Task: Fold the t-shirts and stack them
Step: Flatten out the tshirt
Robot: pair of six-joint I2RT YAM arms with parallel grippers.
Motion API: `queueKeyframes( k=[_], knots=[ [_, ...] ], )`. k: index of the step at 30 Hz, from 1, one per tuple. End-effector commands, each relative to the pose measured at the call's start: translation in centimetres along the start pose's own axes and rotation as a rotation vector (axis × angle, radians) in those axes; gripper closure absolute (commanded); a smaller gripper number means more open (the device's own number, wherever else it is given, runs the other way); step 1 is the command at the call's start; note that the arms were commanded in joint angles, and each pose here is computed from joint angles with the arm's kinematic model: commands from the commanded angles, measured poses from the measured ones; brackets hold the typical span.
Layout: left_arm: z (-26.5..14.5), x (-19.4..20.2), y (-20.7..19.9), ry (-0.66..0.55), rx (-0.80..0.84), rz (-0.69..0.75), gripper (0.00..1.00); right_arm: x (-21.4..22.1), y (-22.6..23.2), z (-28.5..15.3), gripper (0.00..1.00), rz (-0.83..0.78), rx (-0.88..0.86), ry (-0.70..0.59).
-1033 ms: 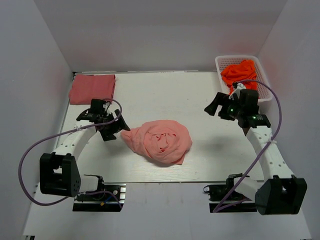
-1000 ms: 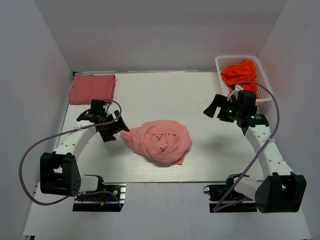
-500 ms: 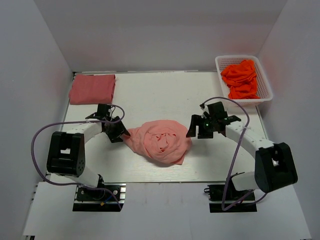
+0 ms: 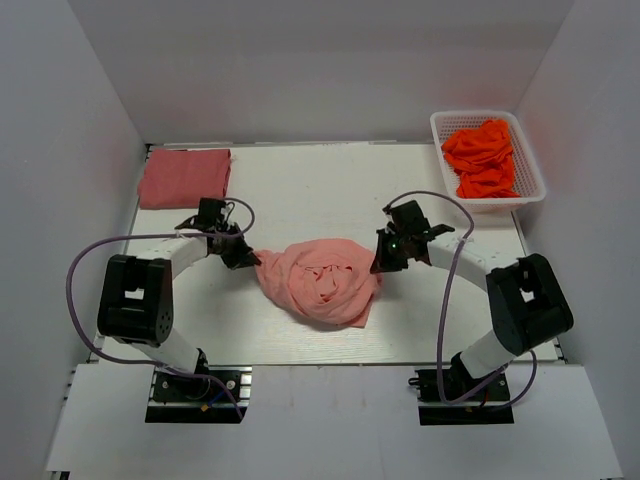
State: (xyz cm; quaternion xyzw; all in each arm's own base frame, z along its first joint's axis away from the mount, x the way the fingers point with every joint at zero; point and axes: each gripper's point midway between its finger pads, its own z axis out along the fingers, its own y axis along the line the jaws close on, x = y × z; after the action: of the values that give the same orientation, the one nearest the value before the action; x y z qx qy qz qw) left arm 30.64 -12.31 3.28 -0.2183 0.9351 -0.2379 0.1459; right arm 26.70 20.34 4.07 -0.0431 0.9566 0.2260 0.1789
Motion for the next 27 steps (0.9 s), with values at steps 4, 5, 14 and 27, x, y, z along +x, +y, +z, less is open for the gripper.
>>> queueKeyframes(
  k=[4, 5, 14, 27],
  knots=[
    [-11.3, -9.7, -9.1, -0.41, 0.109, 0.119, 1.0, -13.7, 2.5, -11.2, 1.0, -0.061, 0.155, -0.493],
    [-13.1, -10.5, -9.7, -0.463, 0.111, 0.122, 1.0, -14.8, 2.2, -14.1, 1.0, -0.054, 0.209, -0.571],
    [-36.2, -15.0, -12.5, -1.118, 0.096, 0.05, 1.0, -21.5, 3.2, -38.9, 1.0, -0.005, 0.429, -1.213],
    [-52.2, -9.5, -16.4, -1.406, 0.369, 0.163, 1.0, -16.8, 7.4, -57.8, 1.0, -0.118, 0.274, -1.647]
  ],
)
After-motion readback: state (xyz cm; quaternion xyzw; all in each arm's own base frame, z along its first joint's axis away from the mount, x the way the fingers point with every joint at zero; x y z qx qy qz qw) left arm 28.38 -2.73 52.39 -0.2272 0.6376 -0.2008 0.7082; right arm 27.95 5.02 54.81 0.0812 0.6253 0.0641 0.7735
